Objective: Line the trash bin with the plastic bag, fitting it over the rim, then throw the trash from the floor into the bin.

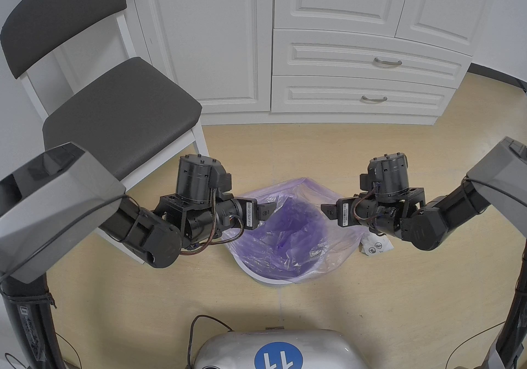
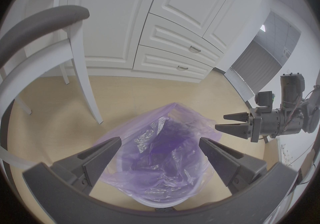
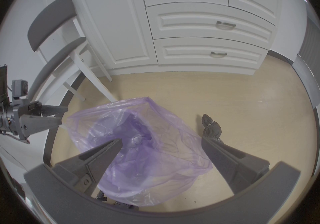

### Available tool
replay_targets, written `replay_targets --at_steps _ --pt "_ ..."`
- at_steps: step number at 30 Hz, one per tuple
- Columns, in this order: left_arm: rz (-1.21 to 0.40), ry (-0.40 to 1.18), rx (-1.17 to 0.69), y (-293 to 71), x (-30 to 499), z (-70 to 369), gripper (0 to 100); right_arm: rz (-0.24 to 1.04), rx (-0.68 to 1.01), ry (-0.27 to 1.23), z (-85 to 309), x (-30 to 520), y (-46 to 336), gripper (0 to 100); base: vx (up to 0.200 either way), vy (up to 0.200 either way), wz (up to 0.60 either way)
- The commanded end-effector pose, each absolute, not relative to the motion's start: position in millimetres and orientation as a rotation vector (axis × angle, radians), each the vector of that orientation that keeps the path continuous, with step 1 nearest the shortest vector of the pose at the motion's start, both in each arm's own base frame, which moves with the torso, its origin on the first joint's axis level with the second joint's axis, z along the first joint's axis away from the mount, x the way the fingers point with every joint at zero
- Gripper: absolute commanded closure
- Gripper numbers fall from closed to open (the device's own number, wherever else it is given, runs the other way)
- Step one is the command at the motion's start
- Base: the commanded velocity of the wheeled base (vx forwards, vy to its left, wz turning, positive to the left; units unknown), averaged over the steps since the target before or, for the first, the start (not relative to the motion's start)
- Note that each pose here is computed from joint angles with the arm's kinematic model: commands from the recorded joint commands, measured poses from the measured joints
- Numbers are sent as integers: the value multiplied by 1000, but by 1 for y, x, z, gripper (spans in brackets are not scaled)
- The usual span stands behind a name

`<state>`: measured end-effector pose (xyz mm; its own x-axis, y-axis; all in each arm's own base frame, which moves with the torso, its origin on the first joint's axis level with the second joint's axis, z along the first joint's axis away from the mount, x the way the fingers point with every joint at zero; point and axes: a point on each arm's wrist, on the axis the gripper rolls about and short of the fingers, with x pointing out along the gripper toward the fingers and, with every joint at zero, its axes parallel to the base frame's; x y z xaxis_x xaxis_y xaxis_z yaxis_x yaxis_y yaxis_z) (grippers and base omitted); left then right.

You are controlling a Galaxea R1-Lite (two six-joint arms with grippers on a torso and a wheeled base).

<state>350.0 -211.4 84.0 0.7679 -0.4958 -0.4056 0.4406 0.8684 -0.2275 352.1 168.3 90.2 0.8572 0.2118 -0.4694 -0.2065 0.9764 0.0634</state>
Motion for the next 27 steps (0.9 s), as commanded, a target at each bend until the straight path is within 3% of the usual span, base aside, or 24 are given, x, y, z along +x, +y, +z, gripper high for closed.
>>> replay_targets --at_steps 1,2,13,27 --pt "-489 516 -107 -217 362 58 0 189 7 550 59 371 169 0 0 0 0" --pt "-425 515 -106 -208 375 49 0 150 36 550 48 385 169 0 0 0 0" --pt "-332 539 -107 -186 406 16 0 94 54 556 32 407 153 0 0 0 0" --pt "-229 471 -132 -176 435 13 0 27 187 515 18 441 145 0 0 0 0"
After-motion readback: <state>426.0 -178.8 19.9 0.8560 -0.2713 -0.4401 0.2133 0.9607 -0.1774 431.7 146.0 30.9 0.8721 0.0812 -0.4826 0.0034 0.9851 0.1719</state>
